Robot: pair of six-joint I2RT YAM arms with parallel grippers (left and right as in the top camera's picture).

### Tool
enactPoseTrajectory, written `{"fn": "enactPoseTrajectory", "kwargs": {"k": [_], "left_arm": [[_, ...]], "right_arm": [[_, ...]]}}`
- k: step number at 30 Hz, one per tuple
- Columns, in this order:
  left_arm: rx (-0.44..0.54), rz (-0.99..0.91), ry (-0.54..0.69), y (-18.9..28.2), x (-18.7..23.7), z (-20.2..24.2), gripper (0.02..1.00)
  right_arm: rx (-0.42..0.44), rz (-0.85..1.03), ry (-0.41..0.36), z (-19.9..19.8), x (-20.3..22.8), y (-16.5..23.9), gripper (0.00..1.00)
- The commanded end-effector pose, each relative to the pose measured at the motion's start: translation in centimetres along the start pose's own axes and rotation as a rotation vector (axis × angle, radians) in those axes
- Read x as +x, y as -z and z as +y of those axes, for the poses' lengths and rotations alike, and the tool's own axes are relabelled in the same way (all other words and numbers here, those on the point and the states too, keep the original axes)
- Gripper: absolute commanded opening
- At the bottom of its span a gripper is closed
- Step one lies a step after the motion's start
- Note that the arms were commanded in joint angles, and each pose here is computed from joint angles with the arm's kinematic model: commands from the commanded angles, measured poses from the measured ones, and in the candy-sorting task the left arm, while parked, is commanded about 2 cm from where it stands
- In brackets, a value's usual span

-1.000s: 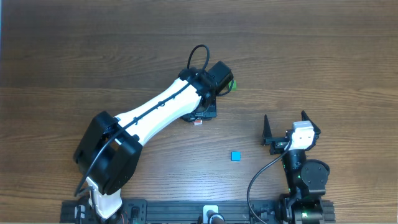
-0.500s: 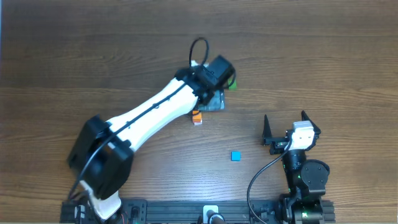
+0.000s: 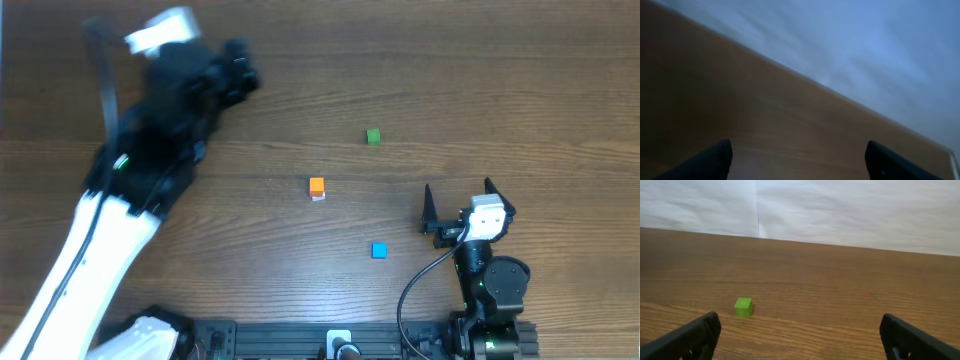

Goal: Stack Cubes

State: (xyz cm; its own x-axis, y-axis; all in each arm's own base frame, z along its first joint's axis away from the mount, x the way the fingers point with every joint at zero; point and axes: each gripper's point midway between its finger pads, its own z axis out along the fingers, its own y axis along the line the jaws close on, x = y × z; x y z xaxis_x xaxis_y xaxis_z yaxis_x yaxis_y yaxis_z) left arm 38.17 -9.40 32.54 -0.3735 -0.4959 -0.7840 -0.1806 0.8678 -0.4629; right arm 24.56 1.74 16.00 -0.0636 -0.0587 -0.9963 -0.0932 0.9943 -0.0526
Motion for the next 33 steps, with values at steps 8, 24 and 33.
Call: {"fn": "enactPoseTrajectory", "kwargs": {"k": [8,24,33], "left_arm": [[0.083,-0.28,-0.244,7.1,2.1,11.3,0.851],[0.229,-0.476,-0.542,8.2,10.2,14.1,0.831],[0.199,-0.366,-0.536,6.2,13.7,16.2,0.998]], "right_arm": [[0.004,0.002,0.004,0.0,0.2,0.0,0.993],[0.004,0.002,0.004,0.0,0.2,0.0,0.993],[0.004,0.003,0.004,0.0,0.3,0.0,0.989]]}}
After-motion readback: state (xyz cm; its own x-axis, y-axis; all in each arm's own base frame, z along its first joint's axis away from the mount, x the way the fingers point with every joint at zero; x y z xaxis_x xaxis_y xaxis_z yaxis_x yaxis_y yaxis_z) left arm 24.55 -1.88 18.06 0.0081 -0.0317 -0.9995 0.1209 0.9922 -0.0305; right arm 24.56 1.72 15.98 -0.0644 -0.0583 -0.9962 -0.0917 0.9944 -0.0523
